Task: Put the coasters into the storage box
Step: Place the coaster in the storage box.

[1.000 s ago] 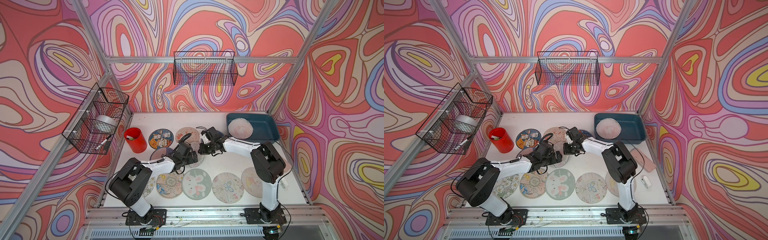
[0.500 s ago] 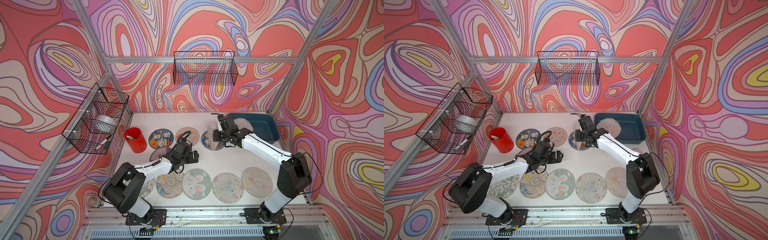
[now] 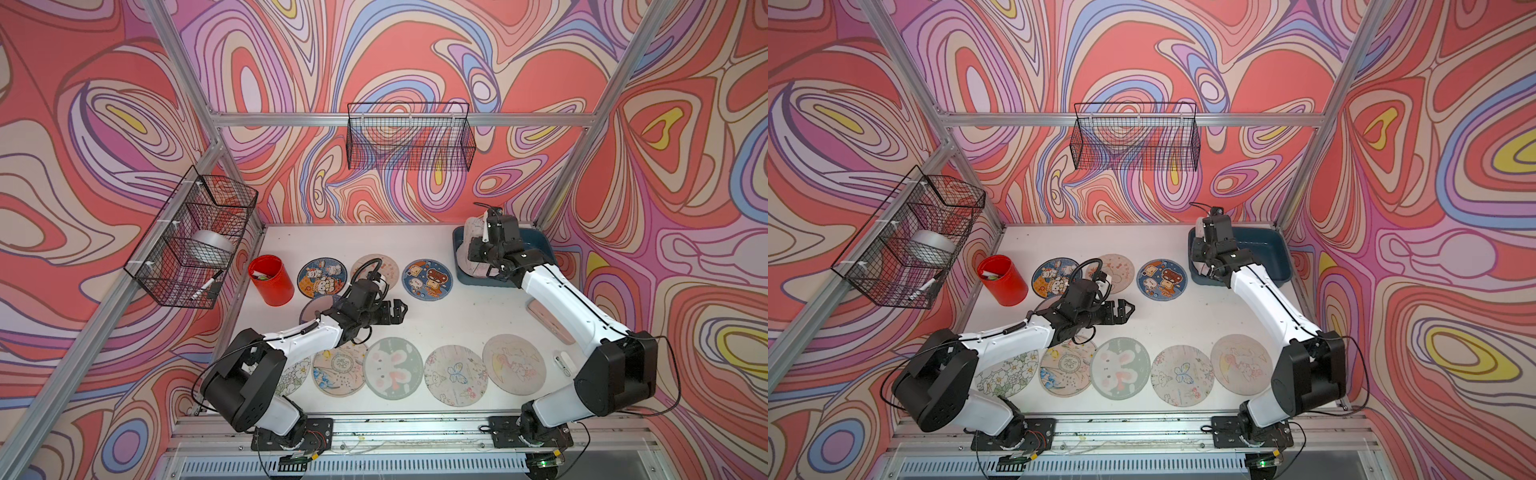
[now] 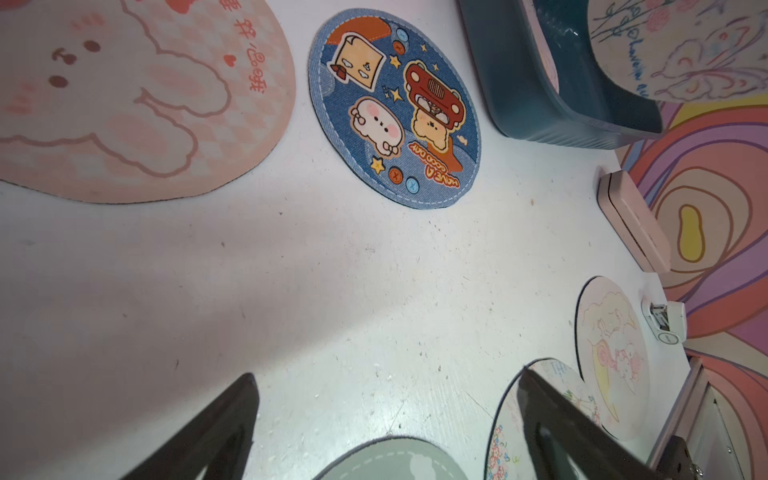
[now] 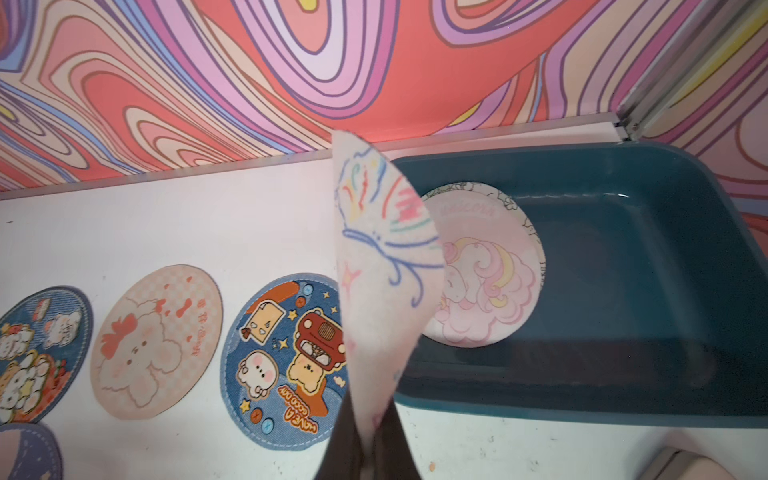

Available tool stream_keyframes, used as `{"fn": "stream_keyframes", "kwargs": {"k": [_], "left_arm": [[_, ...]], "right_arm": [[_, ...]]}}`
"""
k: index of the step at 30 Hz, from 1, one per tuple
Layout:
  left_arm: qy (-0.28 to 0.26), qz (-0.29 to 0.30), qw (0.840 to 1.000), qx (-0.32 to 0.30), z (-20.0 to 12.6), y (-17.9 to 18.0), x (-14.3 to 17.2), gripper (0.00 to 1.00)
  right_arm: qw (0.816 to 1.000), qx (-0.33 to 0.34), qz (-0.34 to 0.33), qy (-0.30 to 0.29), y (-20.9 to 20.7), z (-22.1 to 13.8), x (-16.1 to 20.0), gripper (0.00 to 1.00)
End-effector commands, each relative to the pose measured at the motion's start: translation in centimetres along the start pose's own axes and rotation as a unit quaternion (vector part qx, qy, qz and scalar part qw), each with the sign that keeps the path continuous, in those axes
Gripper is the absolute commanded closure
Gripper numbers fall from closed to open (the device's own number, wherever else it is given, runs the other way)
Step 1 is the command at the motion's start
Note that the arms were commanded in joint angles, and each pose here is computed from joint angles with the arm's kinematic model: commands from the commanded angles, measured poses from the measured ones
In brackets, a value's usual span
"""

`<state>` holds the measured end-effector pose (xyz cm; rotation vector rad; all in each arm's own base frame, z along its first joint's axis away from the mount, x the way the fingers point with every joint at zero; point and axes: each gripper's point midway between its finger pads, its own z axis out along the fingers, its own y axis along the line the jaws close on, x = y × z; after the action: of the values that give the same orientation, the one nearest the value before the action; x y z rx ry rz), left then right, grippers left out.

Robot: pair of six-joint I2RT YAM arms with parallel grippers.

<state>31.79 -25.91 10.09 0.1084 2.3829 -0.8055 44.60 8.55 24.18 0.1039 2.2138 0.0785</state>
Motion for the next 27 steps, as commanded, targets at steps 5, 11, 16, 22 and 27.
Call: {"fn": "stream_keyframes", "kwargs": {"k": [5, 11, 16, 22, 27], "left_arm": [[-0.009, 0.002, 1.000, -0.002, -0.5, -0.1, -0.5, 0.02], [-0.013, 0.004, 1.000, -0.011, -0.8, 0.2, -0.6, 0.02], [-0.012, 0.008, 1.000, -0.019, -1.0, 0.4, -0.5, 0.02], [-0.015, 0.012, 0.999, -0.026, -1.1, 0.6, -0.7, 0.02], [-0.017, 0.014, 0.999, -0.029, -1.3, 0.6, -0.8, 0.02]], "right_arm": [[0.999, 0.046, 0.001, 0.011, -2.5, 3.9, -0.1, 1.00], [0.998, 0.052, 0.002, 0.024, -2.6, 7.0, -0.1, 1.00], [0.998, 0.052, 0.008, 0.041, -3.0, 9.6, 0.5, 1.00], [0.996, 0.078, 0.029, 0.043, -5.8, 12.2, 1.3, 1.00], [0.990, 0.108, 0.057, 0.076, -9.1, 14.7, 3.6, 1.00]]}}
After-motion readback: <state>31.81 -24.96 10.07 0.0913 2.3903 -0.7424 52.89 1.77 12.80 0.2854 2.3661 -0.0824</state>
